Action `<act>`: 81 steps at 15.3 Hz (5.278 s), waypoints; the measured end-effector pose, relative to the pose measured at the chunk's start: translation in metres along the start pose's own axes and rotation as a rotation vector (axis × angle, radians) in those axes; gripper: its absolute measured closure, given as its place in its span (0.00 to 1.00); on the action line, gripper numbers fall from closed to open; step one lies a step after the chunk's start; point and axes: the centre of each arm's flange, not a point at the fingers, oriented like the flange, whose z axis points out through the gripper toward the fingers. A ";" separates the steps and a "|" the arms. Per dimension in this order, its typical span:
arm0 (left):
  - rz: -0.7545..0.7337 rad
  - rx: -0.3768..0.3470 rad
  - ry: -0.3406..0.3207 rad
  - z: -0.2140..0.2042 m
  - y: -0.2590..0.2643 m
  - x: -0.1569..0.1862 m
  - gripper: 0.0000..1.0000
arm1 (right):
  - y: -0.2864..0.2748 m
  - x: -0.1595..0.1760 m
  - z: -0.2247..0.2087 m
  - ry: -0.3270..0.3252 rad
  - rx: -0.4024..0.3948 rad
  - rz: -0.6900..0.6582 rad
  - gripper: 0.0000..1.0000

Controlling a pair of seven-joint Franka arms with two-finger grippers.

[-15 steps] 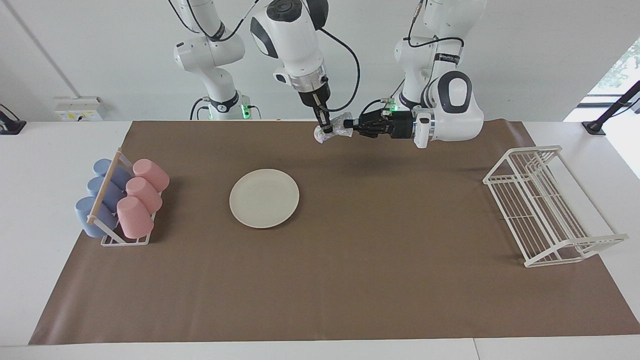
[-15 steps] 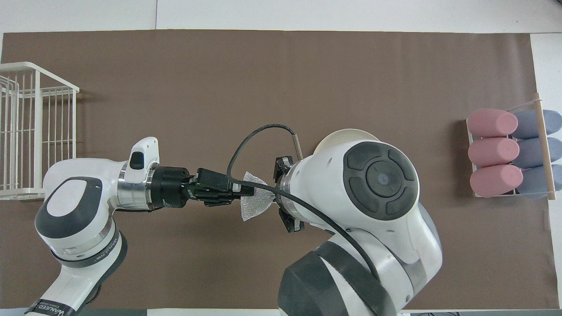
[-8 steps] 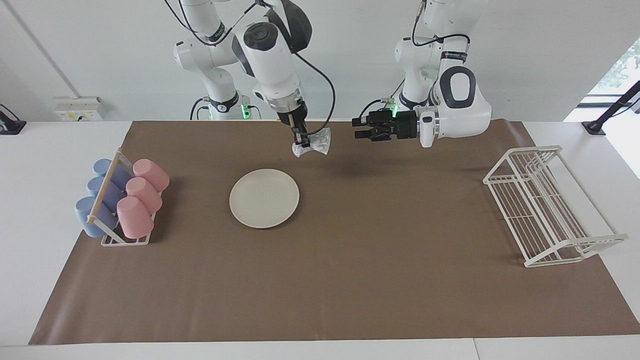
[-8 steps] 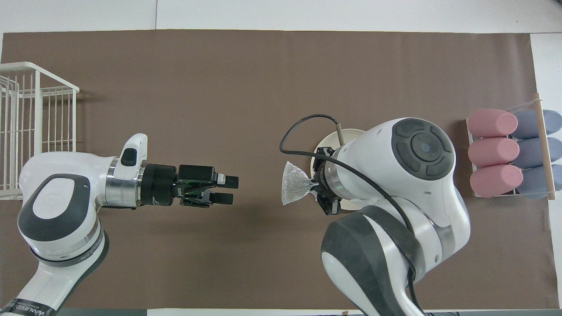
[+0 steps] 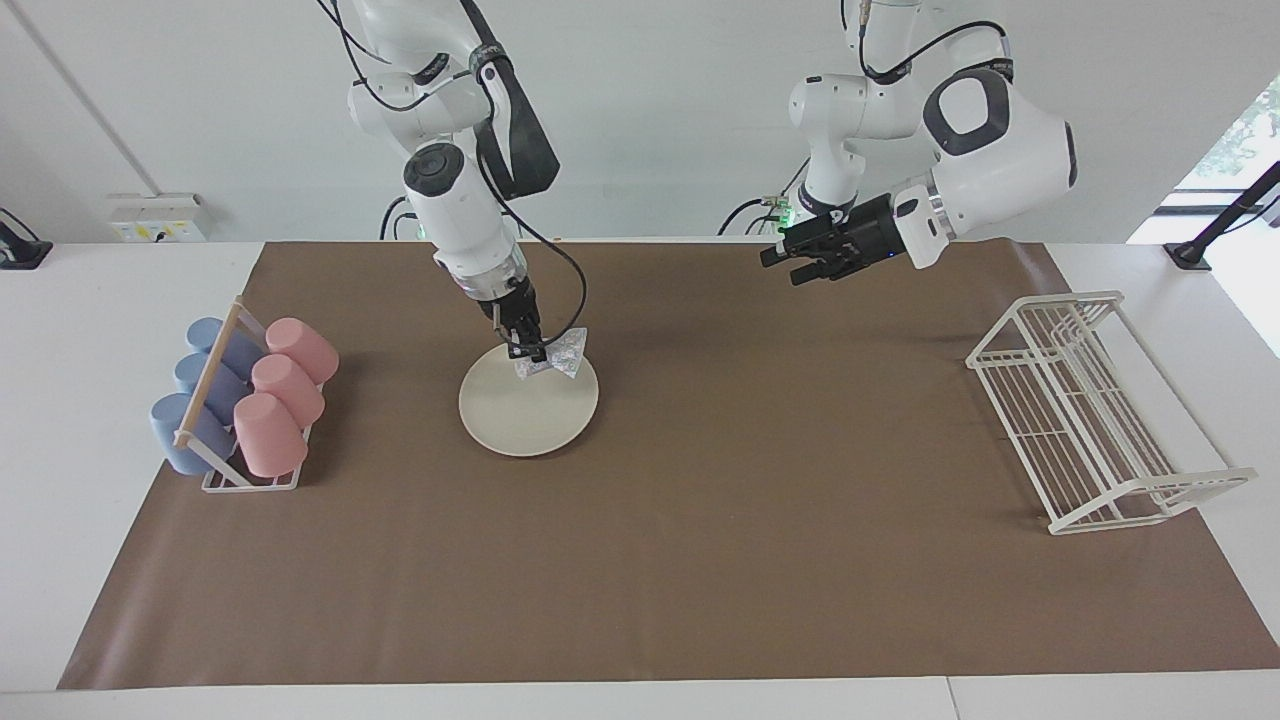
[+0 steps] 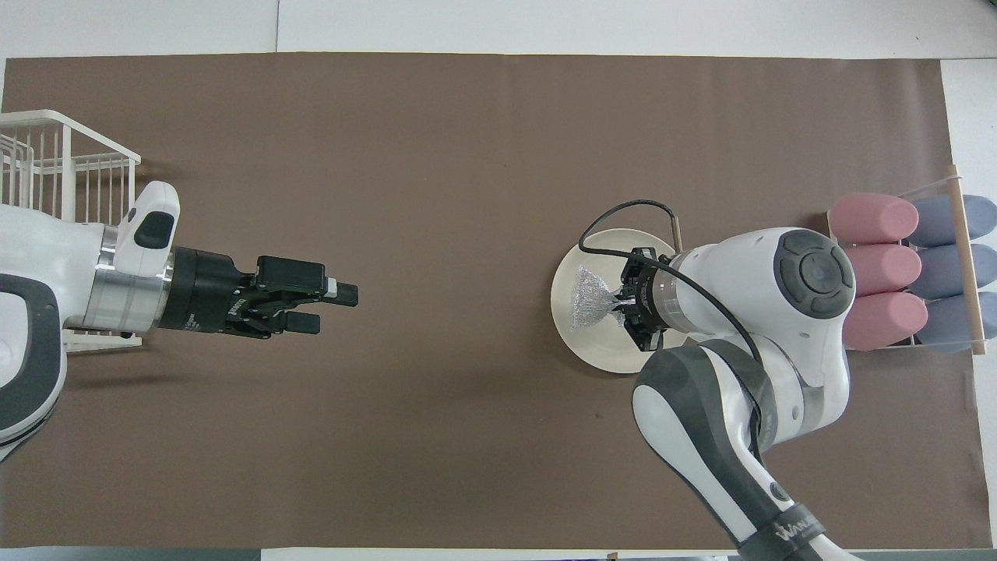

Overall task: Wipe plate with sponge
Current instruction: 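Lower the sponge onto the plate while the left gripper withdraws, then rub the sponge around the plate surface with the right gripper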

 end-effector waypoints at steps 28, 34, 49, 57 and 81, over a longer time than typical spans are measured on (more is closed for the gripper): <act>0.101 0.761 0.139 -0.131 0.015 -0.024 0.00 | 0.019 0.037 0.078 0.015 0.124 -0.057 0.91; 0.102 0.761 0.140 -0.131 0.016 -0.025 0.00 | 0.010 0.067 0.073 0.027 0.134 -0.022 0.91; 0.104 0.761 0.140 -0.131 0.017 -0.025 0.00 | 0.006 0.059 0.072 0.045 0.143 -0.025 0.91; 0.104 0.761 0.140 -0.131 0.017 -0.025 0.00 | 0.022 -0.010 0.084 0.004 0.152 0.014 0.91; 0.107 0.763 0.139 -0.129 0.018 -0.025 0.00 | 0.021 0.006 0.086 0.016 0.147 0.028 0.91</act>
